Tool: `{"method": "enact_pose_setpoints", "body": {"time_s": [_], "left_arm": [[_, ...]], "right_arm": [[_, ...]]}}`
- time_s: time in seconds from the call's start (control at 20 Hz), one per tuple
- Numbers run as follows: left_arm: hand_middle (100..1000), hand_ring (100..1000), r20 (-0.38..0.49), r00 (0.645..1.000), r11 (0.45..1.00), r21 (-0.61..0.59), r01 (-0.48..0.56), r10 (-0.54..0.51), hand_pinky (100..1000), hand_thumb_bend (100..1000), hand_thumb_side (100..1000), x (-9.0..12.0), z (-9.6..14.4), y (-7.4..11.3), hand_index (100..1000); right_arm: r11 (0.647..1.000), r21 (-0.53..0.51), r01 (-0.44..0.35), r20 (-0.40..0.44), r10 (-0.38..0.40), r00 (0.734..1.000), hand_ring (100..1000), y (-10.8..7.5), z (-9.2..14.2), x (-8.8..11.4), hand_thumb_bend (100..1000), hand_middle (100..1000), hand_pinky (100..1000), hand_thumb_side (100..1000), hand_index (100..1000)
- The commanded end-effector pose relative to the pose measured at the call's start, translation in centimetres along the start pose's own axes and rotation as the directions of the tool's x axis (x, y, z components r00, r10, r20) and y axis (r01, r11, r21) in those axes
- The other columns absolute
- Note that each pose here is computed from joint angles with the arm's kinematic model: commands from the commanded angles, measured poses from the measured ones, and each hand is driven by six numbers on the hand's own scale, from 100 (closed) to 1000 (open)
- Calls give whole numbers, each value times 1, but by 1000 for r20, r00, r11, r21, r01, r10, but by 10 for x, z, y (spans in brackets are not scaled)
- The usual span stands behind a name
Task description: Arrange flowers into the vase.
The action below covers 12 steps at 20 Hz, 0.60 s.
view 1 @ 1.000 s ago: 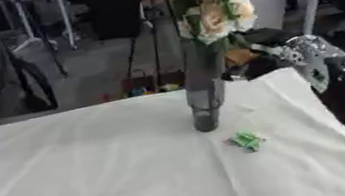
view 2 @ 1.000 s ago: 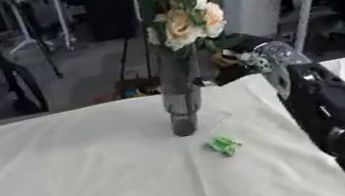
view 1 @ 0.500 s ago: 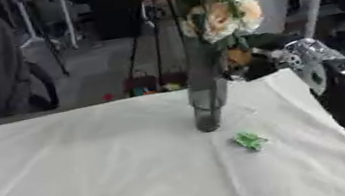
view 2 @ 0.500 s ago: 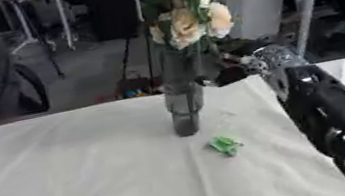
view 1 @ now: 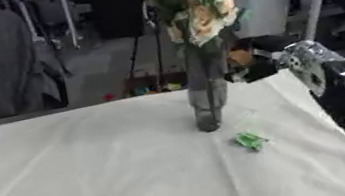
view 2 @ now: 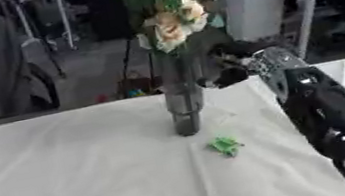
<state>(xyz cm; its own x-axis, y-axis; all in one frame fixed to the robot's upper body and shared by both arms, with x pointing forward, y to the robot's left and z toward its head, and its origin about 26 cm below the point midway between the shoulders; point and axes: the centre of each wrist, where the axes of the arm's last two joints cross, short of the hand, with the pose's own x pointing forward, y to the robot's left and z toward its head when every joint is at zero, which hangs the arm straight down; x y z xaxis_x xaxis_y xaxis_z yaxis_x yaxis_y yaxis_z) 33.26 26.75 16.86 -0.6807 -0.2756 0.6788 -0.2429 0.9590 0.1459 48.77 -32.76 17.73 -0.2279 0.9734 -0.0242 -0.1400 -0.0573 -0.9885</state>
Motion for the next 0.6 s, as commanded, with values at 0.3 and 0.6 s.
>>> {"method": "enact_pose_setpoints", "body": {"time_s": [0.3,0.6], "left_arm": [[687,649,26,1000,1000,2,6,-6,754,606,862,5,-6,4,797],[687,650,21,1000,1000,9,15,-15,754,607,863,4,-5,7,797]], "right_arm": [[998,-56,-18,-25,16,1000,1000,-22,6,-11,512,1000,1000,867,1000],[996,-90,-17,-48,13,999,1000,-28,18,-27,517,1000,1000,856,1000]]}}
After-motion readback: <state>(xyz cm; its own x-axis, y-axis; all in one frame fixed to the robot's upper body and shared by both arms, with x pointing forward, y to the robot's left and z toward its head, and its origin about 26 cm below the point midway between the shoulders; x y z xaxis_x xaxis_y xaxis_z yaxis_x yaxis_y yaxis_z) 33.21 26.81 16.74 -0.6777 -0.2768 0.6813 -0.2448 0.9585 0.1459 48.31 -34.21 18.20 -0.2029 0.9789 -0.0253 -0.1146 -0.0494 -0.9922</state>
